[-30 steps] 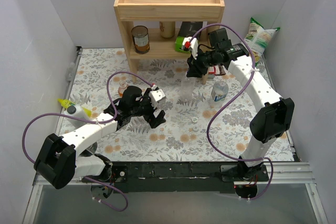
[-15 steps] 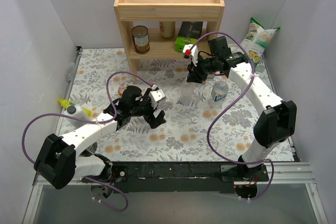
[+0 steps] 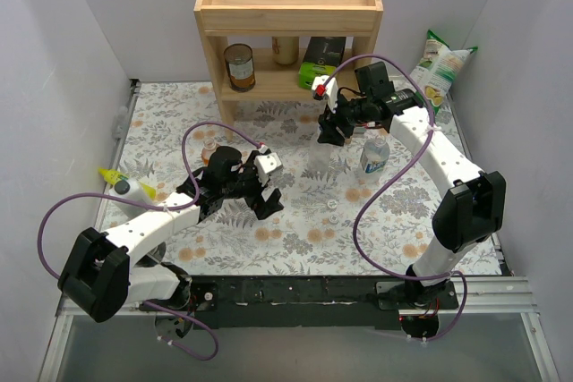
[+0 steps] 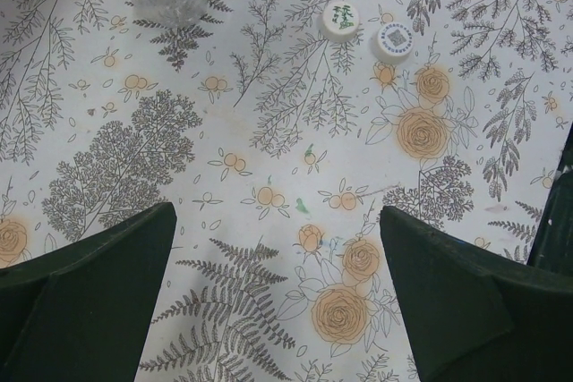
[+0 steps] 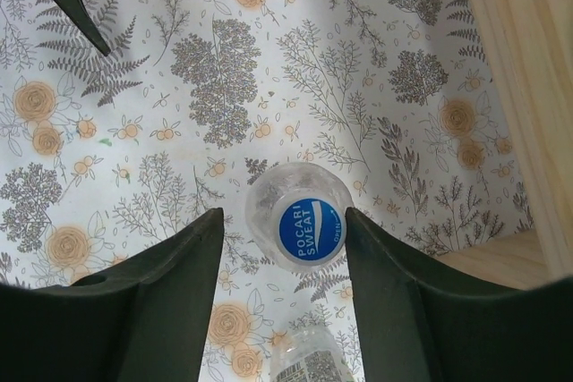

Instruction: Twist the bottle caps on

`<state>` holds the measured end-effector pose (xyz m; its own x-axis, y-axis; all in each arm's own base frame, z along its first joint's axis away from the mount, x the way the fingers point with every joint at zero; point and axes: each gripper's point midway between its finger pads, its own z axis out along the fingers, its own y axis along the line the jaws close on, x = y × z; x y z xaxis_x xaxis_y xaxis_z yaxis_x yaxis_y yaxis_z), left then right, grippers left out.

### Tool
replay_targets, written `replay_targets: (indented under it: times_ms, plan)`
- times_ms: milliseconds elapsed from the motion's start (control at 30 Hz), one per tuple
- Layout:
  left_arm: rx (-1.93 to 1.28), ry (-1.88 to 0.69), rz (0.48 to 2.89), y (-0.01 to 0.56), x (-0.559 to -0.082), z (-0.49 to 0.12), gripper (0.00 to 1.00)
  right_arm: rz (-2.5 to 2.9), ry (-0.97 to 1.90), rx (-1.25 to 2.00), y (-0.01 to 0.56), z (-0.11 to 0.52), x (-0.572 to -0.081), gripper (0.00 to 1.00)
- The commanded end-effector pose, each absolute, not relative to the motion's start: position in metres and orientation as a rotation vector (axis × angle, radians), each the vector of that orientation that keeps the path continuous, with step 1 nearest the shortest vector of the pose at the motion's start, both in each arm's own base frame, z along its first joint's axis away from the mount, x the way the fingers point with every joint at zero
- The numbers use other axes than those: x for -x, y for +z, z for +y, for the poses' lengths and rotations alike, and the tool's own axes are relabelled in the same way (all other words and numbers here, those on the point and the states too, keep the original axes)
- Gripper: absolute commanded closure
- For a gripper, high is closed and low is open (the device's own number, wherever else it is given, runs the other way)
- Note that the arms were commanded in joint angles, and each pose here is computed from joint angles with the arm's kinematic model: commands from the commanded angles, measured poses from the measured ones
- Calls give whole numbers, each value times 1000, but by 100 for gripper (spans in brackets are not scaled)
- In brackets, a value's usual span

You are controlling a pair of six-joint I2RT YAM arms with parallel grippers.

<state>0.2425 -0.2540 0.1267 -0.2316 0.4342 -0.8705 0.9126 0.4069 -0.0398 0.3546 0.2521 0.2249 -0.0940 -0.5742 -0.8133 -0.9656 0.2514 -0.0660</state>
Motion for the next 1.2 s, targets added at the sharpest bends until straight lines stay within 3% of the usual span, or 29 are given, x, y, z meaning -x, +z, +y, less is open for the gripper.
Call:
replay_targets:
  times_ms: [0,267,533,700,833,1167]
  plan:
    - [-1172,-741,1811,130,-243,-255,2,1702,639,1406,243,255,-357,36]
    - [-1174,-751,1800,130,-243,-257,2,1697,618,1373,250,257,-365,28]
    - [-1161,-714,1785,136,-250,-254,2,1712,386,1258,283,227,-384,11]
    - [-1149,-720,1785,137,-253,-256,2,1831,347,1139,278,165,-367,21]
    - [-1145,-731,1788,137,-255,-259,2,1946,326,1038,262,127,-368,23]
    - [-1162,-761,1787,139,-256,-265,2,2064,298,999,232,111,-373,32]
